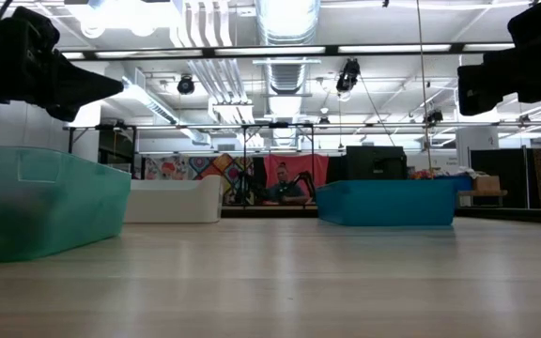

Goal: Sort candy
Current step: Return to Home Position

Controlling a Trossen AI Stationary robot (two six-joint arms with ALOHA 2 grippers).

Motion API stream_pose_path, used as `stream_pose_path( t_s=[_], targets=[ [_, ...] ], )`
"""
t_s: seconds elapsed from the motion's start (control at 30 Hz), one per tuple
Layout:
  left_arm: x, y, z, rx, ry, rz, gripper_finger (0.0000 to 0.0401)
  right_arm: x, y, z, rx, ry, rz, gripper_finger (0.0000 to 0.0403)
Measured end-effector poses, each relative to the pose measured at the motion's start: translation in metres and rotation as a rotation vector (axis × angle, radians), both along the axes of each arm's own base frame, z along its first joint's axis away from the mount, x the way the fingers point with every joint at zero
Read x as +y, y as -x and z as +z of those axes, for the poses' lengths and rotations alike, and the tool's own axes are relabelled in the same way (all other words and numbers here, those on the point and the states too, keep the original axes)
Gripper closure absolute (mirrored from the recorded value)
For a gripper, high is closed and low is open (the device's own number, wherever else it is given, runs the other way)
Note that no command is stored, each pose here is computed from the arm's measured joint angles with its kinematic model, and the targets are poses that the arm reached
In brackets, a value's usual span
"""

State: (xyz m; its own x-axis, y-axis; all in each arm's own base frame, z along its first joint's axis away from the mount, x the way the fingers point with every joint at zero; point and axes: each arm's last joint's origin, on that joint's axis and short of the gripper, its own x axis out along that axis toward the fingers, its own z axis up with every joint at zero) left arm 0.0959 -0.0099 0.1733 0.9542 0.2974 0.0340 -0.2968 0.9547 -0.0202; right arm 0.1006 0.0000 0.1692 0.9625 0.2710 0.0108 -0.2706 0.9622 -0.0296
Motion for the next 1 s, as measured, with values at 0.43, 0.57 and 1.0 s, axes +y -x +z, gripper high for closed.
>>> stream_pose_path(
  t_s=[0.43,0.57,1.0],
  targets=[
    [-0.0001,-0.0005,0.0003,0.003,-0.001,0.0,0.0401,0.0,0.0,0.0,0.0,0.0,0.0,0.0245],
    [-0.0001,-0.0005,0.0004,0.003,-0.001,0.0,0.0401,0.0,0.0,0.0,-0.001,0.001,0.0,0.0251],
    [-0.0001,-0.0004,0.0007,0.002,-0.001,0.0,0.0401,0.0,0.0,-0.0001,0.0,0.001,-0.001,0.0258]
  ],
)
